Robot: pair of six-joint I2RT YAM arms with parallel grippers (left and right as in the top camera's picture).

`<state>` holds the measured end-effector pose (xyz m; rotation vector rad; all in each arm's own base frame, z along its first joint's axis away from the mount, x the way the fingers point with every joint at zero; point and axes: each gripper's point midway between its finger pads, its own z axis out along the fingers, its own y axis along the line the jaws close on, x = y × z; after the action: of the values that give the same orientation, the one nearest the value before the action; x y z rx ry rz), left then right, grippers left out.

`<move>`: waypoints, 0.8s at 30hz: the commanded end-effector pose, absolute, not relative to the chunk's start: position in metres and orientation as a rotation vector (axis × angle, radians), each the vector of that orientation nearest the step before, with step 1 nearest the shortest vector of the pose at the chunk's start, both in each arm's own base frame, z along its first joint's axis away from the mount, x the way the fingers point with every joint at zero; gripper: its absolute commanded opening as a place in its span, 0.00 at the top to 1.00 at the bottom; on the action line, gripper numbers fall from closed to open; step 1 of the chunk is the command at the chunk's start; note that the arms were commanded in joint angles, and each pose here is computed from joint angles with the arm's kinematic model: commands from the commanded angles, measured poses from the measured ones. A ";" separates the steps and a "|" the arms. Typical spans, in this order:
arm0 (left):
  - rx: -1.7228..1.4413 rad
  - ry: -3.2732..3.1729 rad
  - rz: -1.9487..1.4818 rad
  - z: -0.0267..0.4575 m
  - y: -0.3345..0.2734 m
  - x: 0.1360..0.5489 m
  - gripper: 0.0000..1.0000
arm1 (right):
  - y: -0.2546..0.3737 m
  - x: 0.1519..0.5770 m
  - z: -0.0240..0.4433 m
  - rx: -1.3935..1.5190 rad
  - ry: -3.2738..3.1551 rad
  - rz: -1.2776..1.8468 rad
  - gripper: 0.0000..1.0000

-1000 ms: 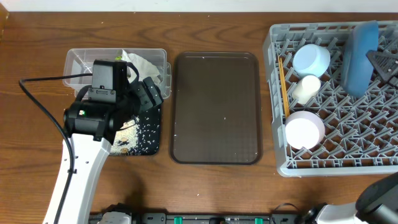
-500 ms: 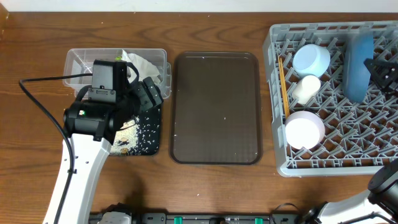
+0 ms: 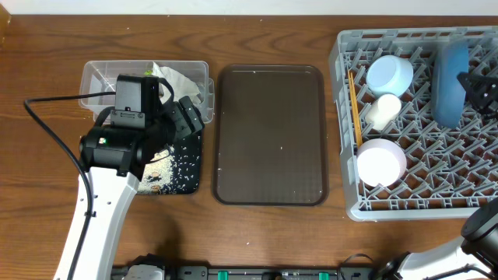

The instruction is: Sort waste into correct bins and load items into the dishwasher rack

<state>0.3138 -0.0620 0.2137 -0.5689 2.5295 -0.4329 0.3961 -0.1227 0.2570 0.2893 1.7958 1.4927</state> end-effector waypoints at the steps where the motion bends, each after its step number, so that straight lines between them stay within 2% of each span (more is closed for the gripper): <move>1: -0.564 2.516 -0.425 0.219 -0.060 0.317 0.10 | -0.123 0.398 0.250 0.397 1.801 1.589 0.99; 24: -0.564 2.516 -0.425 0.219 -0.060 0.317 0.10 | -0.094 0.405 0.251 0.440 1.844 1.710 0.99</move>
<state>0.3139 -0.0619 0.2137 -0.5690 2.5294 -0.4325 0.4031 -0.1033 0.2580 0.3577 1.8283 1.6089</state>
